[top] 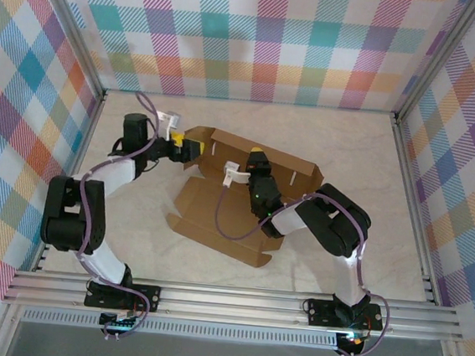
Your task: Fold the paper box
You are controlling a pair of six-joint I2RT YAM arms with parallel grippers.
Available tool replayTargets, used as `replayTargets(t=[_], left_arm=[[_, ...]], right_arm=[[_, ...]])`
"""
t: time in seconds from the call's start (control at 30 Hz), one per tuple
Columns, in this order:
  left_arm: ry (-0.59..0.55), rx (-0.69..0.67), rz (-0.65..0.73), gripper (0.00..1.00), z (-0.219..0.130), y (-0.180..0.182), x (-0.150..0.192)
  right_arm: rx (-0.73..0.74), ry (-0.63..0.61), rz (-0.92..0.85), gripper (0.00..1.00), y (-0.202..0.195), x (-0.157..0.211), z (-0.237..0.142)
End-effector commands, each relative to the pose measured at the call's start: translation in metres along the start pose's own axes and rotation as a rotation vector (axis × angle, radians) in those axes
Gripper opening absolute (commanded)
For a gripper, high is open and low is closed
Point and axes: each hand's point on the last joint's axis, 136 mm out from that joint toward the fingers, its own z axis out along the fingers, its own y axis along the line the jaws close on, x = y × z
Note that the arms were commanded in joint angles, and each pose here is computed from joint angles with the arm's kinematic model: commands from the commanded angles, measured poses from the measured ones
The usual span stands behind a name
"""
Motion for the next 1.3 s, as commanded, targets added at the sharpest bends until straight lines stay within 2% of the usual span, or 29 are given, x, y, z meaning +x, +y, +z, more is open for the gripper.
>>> replayTargets(t=[0.0,0.23,0.37,0.47,0.53,0.7,0.83,0.93,1.27], left_arm=[[-0.091,-0.001,0.048,1.0,-0.02,0.003,-0.024],[-0.174,-0.092,-0.049,0.99,-0.04,0.059,-0.032],[-0.148,-0.159,-0.123,0.96,-0.037,0.102,-0.027],[-0.111,-0.182,-0.165,0.92,-0.026,0.12,-0.019],[-0.077,-0.14,-0.158,0.91,-0.014,0.117,-0.014],[0.141,-0.072,-0.078,0.85,0.021,0.083,0.019],[0.184,0.033,-0.063,0.7,0.028,0.059,0.027],[0.244,0.095,-0.057,0.66,0.028,0.046,0.034],[0.332,0.226,-0.042,0.68,0.037,0.01,0.053]], right_arm=[[-0.01,0.004,-0.004,0.0,0.0,0.003,-0.003],[-0.009,0.005,-0.001,0.0,-0.003,0.005,-0.005],[-0.011,0.005,0.001,0.0,-0.005,0.007,-0.006],[-0.01,0.008,0.001,0.0,-0.006,0.007,-0.006],[-0.005,0.008,0.002,0.0,-0.008,0.007,-0.006],[-0.01,0.011,0.004,0.0,-0.007,0.008,-0.006],[-0.012,0.012,0.008,0.0,-0.006,0.007,-0.005],[-0.018,0.021,0.01,0.0,-0.004,0.01,-0.003],[-0.007,0.026,0.019,0.0,-0.008,0.009,0.0]])
